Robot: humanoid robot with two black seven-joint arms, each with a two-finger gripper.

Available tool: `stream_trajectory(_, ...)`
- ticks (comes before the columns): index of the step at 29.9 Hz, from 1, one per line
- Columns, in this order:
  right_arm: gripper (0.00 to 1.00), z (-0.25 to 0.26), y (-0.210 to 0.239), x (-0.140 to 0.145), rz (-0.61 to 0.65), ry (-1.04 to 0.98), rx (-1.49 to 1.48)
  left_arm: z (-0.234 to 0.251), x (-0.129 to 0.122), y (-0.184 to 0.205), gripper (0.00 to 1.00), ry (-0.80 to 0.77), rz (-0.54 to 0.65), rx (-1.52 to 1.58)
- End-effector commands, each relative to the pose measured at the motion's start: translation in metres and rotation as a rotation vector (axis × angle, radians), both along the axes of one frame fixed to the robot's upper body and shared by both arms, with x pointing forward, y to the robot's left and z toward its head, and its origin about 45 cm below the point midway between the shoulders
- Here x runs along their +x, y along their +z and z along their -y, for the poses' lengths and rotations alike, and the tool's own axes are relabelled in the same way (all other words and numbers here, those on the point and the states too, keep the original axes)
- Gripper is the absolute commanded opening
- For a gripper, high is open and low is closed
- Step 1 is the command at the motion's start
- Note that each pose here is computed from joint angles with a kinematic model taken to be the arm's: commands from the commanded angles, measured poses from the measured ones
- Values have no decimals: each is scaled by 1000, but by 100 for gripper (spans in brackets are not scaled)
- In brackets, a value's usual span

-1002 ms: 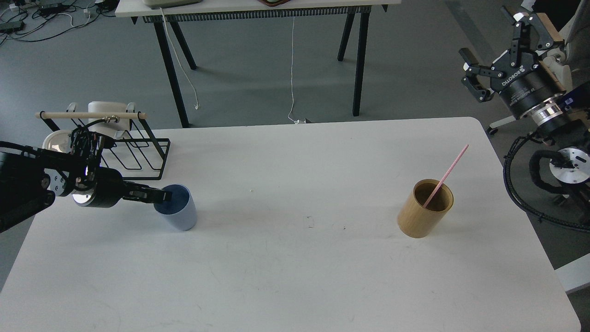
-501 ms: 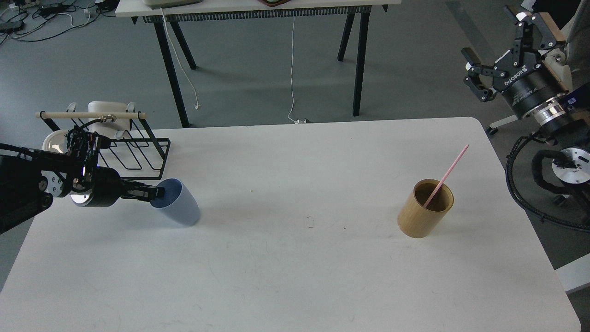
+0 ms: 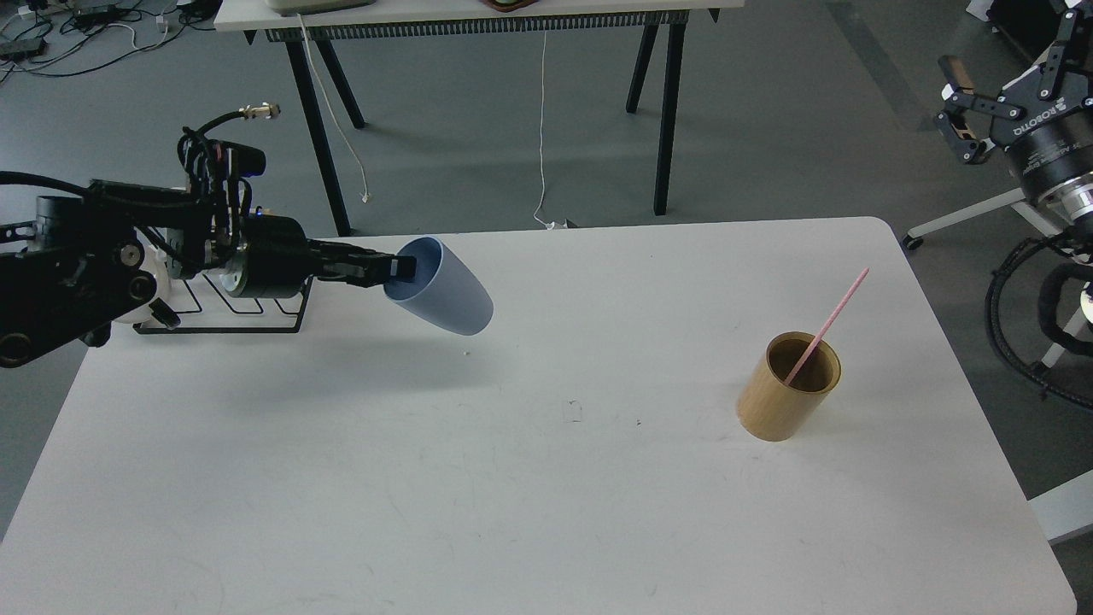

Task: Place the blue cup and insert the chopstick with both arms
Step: 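Lift the blue cup and set it down toward the table center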

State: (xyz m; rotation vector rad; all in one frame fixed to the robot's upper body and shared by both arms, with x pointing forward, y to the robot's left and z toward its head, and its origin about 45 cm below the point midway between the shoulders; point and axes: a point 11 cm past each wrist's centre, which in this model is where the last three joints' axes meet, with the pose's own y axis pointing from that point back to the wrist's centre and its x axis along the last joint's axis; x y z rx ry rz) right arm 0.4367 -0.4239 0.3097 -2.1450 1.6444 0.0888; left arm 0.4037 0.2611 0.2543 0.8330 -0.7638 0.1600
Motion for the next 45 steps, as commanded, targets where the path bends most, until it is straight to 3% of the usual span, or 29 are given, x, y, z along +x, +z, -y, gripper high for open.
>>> stream_trajectory(1,97,22,-7,-8,-20,-59,36,39,10,16,0,-90,33,18)
stream_trajectory(8,97,67,-4,-21,-21,-181,106,108,31,-6,0,-236,61,207)
stream_trajectory(15,97,102,4,-36,-22,-255,81,170,32,-52,1,-361,89,417)
stream_trajectory(23,97,115,-3,-44,-44,-290,64,151,44,-60,1,-324,106,506)
stream_trajectory(33,97,115,-4,-44,-46,-291,64,137,27,-95,1,-323,33,519)
stream_trajectory(40,97,115,-4,-44,-47,-290,63,138,28,-95,1,-316,30,509)
stream_trajectory(45,97,115,-5,-45,-48,-291,63,139,27,-95,10,-311,24,500)
